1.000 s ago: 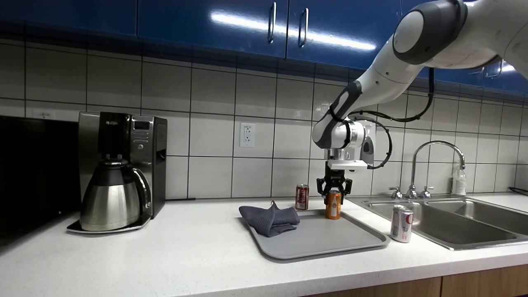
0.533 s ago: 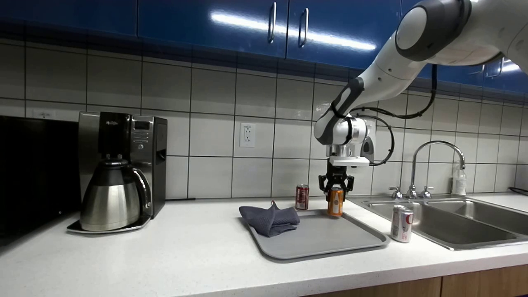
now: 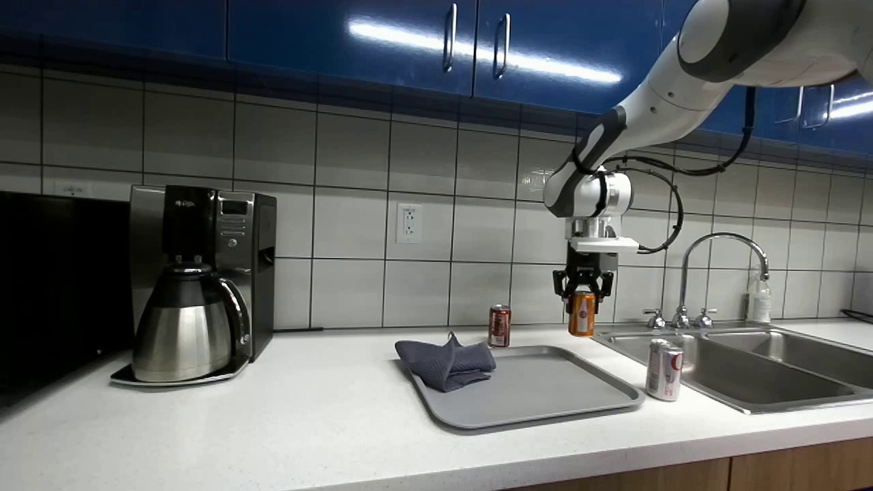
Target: Pick up the silver coke can and put it on the kitchen counter, pick up the orange fanta can and put it on the kitchen counter
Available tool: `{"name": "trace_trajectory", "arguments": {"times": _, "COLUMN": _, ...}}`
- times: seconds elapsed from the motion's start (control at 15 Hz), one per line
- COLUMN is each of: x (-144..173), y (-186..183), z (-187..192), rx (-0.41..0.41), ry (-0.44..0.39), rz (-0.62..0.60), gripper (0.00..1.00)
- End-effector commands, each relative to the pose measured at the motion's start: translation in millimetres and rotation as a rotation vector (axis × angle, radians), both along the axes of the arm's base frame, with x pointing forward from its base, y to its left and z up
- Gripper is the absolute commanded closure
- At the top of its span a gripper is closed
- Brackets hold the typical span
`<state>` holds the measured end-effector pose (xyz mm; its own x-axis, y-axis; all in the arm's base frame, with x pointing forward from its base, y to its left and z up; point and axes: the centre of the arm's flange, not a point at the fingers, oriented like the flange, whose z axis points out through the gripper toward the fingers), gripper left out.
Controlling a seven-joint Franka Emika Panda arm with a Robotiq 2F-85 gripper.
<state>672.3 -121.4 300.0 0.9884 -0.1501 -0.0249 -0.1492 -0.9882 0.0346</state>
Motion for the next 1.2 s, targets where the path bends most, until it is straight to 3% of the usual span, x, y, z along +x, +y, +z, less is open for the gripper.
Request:
{"name": "trace_trajectory", "arguments": {"times": 0.0, "x": -17, "y": -34, "z": 18, "rx": -0.001, "ry": 0.016, "rz": -0.013, "gripper": 0.61}}
{"name": "trace_trajectory", "arguments": {"times": 0.47, "x": -27, "y": -82, "z": 1, "rx": -0.004, "ry": 0.006, "rz": -0.055, "gripper": 0.61}}
{"name": "trace_trajectory", "arguments": {"times": 1.13, "x": -29, "y": -84, "z": -37, "rx": 0.004, "ry": 0.017, "rz": -0.053, "gripper": 0.61}}
